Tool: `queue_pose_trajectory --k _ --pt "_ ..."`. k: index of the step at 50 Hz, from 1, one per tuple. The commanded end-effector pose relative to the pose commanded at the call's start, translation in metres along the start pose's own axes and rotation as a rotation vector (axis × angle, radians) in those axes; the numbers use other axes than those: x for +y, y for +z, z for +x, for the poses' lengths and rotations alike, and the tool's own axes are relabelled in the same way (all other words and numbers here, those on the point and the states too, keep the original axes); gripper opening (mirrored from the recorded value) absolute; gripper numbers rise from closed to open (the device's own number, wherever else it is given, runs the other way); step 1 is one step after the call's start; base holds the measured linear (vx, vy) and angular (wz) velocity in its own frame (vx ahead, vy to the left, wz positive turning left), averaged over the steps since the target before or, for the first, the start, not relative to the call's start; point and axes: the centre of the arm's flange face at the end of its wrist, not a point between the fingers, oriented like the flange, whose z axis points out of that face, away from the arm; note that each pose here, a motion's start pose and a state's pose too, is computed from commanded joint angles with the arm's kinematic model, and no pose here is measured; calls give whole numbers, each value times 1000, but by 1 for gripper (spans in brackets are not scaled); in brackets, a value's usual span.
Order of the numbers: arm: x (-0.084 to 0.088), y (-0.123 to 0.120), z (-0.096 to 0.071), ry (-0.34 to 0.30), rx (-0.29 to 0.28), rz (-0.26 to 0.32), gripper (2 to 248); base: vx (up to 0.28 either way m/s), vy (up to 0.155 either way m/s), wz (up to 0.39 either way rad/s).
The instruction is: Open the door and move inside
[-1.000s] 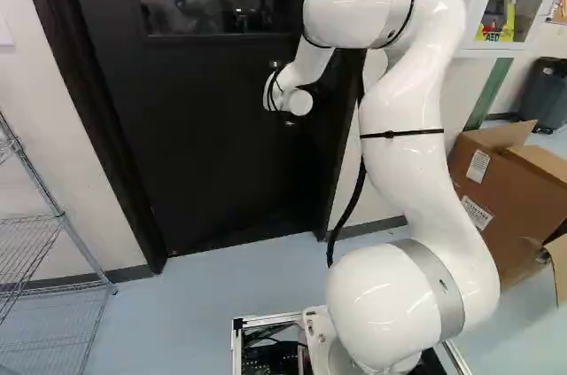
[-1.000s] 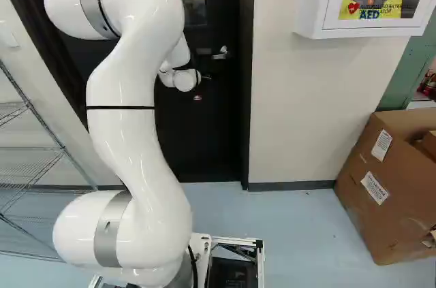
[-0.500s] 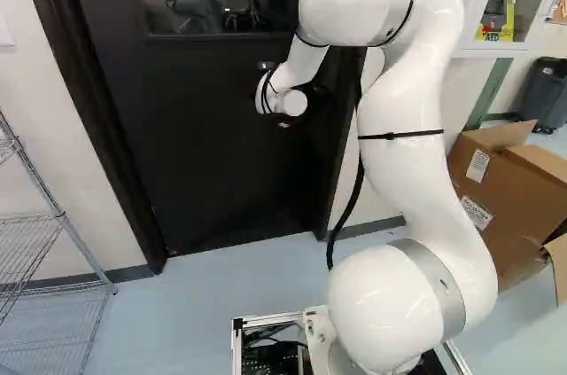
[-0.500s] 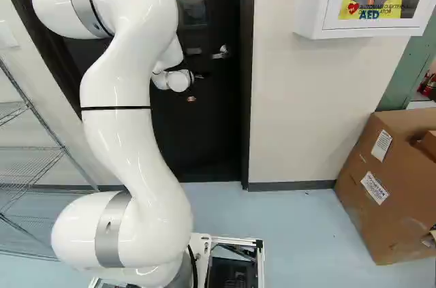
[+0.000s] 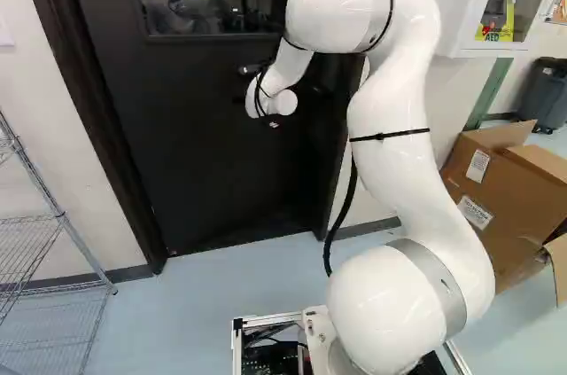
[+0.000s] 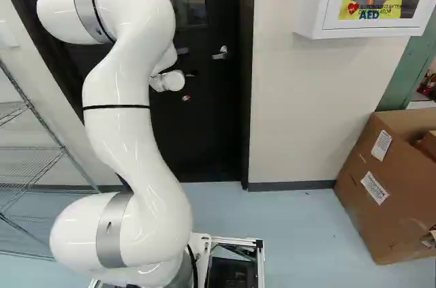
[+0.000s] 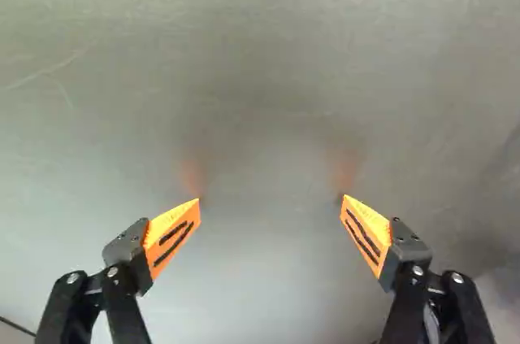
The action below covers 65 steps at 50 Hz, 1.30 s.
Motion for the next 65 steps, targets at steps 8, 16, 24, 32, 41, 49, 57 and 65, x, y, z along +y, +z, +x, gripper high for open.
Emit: queue_pose_trajectory --k 8,16,24,32,41,49,57,65 --pt "-8 14 2 -15 10 21 247 -8 -5 -18" --pt "-13 31 4 -21 24 30 247 2 2 18" --pt "-18 48 5 -25 40 37 247 0 0 0" --pt "-23 64 7 -29 56 43 247 0 0 0" --pt "-25 73 7 -31 64 45 247 0 0 0" --pt "-27 85 8 -33 77 48 247 0 0 0" --pt "-29 79 8 -33 71 50 247 0 0 0" --pt "-30 64 8 -31 56 53 247 0 0 0"
